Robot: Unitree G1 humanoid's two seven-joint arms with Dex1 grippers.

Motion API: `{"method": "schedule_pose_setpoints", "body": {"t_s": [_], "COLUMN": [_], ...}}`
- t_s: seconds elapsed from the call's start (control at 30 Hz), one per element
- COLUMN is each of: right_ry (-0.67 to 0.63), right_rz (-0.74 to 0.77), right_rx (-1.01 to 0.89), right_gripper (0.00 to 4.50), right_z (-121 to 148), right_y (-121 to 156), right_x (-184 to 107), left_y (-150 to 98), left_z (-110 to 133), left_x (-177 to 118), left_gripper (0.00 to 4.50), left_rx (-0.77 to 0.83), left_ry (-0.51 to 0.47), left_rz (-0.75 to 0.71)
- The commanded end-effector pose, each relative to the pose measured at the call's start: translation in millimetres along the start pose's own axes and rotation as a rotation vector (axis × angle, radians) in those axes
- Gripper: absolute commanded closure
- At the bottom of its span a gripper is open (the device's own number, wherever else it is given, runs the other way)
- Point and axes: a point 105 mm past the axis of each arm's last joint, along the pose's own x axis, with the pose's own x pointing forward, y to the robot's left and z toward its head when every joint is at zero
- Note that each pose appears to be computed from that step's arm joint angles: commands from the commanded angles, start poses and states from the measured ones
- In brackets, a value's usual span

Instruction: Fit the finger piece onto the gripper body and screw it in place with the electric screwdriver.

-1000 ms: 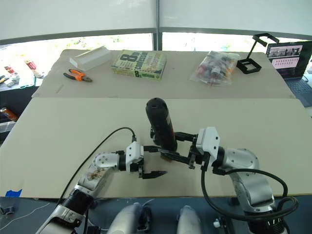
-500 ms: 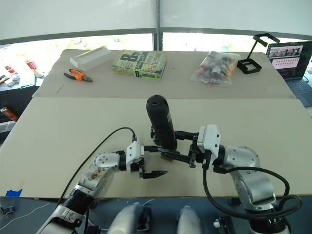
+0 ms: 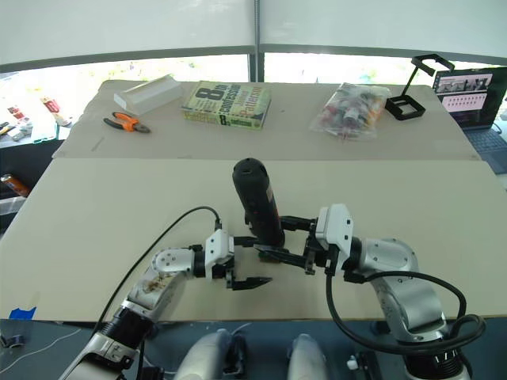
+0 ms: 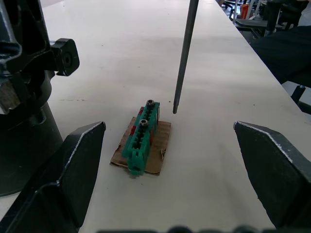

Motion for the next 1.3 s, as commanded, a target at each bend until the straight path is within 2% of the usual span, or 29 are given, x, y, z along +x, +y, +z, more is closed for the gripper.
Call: {"method": "schedule_pose_setpoints", "body": {"t_s": [0.03, 0.37, 0.67, 1.3], "right_ry": [-0.067, -0.140, -0.135, -0.103], "right_rz": [0.008, -0.053, -0.102, -0.097], "right_rx": [-0.025, -0.009, -0.027, -0.037], "right_gripper": [2.59, 2.59, 2.59, 2.59], "right_z": [18, 42, 36, 25], "right_y": [2, -9, -18, -15], "right_x": [1, -1, 0, -1], "left_y": [-5, 15, 11, 3], "left_z": [-8, -1, 1, 2], "left_x": [2, -16, -9, 1], "left_gripper": [0.00, 0.00, 0.00, 0.00], "left_rx": [-0.031, -0.041, -0.020, -0.023], "left_ry": [0.011, -0.022, -0.024, -0.017], "left_rz": [-0.003, 0.073, 0.043, 0.010]}}
